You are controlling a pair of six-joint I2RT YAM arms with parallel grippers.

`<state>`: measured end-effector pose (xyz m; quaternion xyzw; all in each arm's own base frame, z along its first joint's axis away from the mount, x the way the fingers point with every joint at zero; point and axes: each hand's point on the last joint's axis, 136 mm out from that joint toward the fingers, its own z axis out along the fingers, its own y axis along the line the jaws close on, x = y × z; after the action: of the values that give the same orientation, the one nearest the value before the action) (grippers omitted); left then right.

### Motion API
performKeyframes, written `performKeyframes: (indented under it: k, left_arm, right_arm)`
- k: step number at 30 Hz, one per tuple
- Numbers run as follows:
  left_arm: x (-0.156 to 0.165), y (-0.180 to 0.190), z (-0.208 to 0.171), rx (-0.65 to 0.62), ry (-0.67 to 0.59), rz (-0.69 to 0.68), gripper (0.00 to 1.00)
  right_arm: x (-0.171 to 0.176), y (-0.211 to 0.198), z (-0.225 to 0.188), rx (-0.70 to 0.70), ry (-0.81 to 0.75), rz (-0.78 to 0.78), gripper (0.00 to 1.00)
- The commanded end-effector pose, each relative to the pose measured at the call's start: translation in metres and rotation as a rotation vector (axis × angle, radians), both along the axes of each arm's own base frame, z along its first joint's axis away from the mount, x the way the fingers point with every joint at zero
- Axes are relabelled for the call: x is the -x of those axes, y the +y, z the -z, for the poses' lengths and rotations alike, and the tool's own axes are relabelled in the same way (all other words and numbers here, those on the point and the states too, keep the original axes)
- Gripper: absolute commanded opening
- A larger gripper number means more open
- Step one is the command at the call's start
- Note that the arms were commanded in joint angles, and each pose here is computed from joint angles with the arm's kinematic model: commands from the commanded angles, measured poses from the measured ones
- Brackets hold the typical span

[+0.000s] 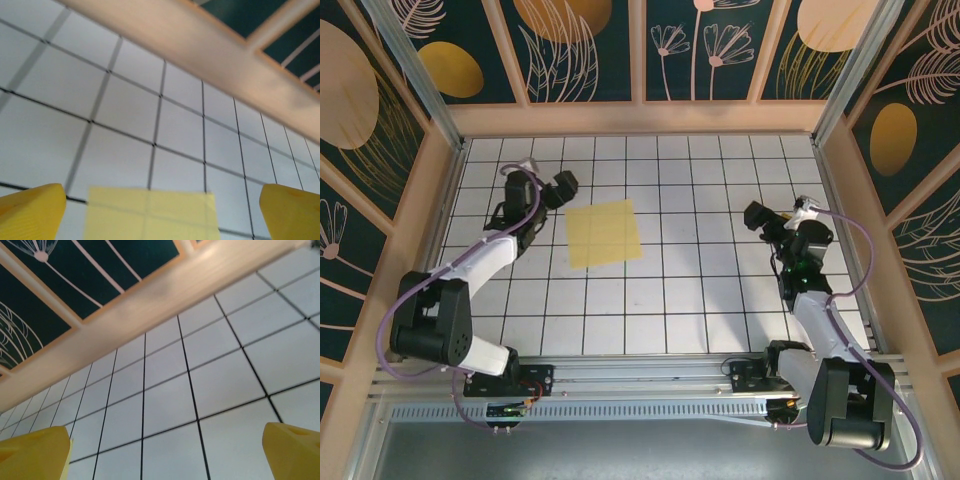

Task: Fold a paper plane with a square sheet of paper (fold left side to right side)
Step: Move the square sheet of paper to the center of the table.

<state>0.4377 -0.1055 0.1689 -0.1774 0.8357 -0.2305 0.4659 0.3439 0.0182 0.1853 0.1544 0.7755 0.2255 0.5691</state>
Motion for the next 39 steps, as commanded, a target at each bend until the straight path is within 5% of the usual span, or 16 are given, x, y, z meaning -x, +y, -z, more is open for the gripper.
performKeyframes:
  k: [1,11,39]
  left_arm:
    - [-0.002,-0.036,0.012,0.07,0.083,0.073,0.99]
    - [-0.01,-0.111,0.068,0.027,0.265,0.224,0.99]
    - [0.065,-0.154,0.152,-0.018,0.567,0.42,0.99]
  right_arm:
    - [-0.001,0.011,0.007,-0.074,0.071,-0.035,0.99]
    - [-0.008,0.02,0.02,-0.078,0.147,-0.055,0.99]
    - [-0.01,0.013,0.026,-0.036,0.185,-0.021,0.99]
